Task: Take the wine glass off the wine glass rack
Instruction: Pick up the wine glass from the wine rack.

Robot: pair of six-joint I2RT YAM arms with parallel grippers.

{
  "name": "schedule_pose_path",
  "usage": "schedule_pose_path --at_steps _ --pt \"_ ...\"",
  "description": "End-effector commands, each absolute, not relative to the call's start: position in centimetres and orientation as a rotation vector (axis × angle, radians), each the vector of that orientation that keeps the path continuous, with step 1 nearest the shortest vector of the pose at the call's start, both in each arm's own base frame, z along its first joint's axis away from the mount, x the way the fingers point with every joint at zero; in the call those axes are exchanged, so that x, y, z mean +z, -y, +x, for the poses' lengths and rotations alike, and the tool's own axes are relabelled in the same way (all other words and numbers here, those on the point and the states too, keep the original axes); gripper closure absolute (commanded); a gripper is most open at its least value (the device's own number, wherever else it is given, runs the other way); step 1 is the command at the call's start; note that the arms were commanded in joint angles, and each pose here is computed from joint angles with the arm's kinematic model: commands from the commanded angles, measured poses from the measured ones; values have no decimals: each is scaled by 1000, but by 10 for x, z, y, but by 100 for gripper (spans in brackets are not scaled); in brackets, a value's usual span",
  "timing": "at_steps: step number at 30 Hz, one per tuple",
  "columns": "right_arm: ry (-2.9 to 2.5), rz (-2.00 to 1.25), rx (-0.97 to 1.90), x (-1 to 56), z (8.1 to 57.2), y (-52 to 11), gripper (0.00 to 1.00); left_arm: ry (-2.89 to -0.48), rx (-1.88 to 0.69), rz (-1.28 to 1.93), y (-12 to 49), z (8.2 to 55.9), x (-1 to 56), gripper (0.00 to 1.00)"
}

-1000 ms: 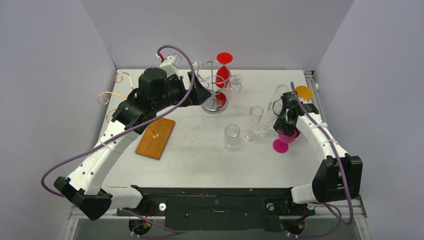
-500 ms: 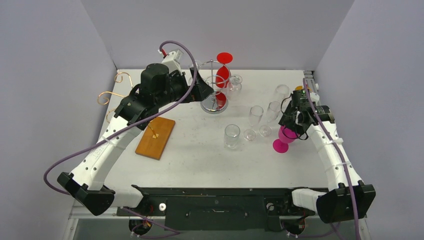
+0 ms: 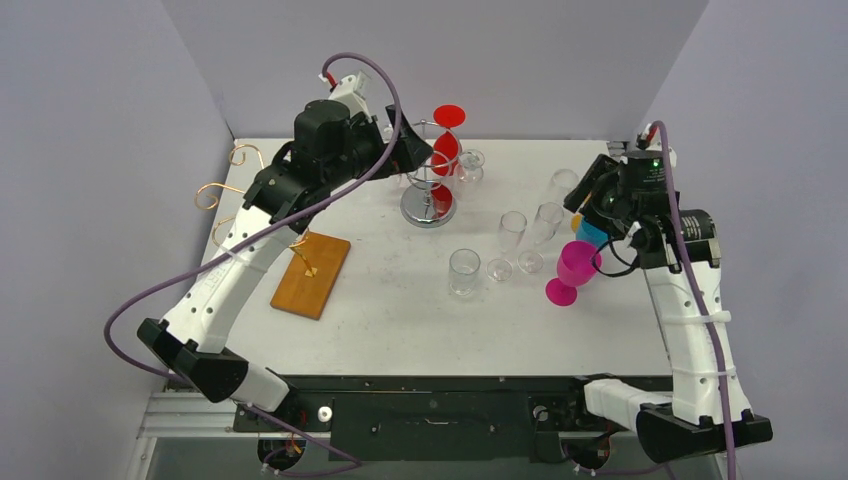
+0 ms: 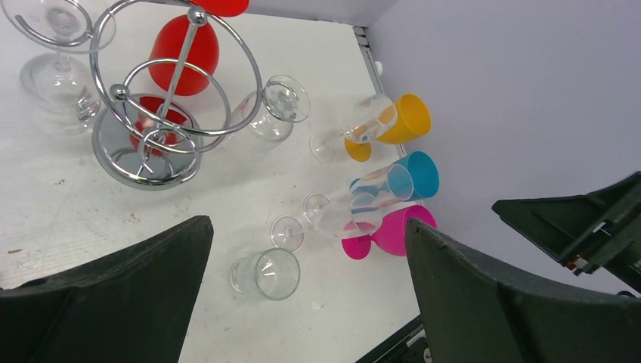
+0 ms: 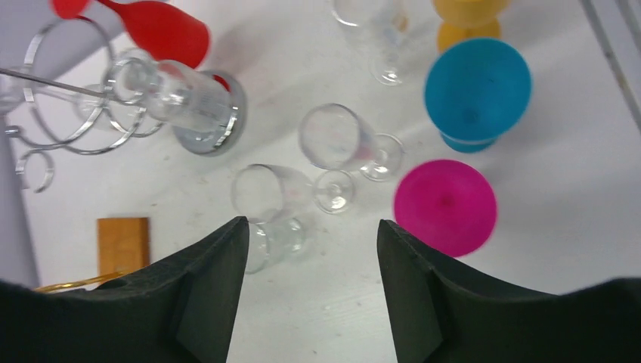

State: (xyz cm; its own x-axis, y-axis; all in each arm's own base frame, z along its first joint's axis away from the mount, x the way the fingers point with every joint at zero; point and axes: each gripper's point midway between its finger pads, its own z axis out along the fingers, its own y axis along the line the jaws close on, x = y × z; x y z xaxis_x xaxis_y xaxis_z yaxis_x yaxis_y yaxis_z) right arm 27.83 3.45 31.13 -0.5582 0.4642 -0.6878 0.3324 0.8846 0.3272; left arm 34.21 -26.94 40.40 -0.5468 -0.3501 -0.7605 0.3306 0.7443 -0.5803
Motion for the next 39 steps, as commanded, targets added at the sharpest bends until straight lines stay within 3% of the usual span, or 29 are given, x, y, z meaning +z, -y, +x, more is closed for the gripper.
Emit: schedule_pose_path --at_steps 1,7,16,21,39 --pt "-2088 492 446 354 318 -77 40 -1905 -838 -80 259 358 427 4" --pt "-2003 456 661 372 368 -119 38 -1912 -838 -89 257 359 427 4" --pt "-2062 427 878 342 422 -189 41 -1913 -841 -72 251 347 425 4" --pt "-2055 485 934 323 442 -200 49 -1921 -866 -47 253 339 423 4" --pt "-2120 631 894 269 466 -205 53 -1918 -887 -14 251 328 419 4"
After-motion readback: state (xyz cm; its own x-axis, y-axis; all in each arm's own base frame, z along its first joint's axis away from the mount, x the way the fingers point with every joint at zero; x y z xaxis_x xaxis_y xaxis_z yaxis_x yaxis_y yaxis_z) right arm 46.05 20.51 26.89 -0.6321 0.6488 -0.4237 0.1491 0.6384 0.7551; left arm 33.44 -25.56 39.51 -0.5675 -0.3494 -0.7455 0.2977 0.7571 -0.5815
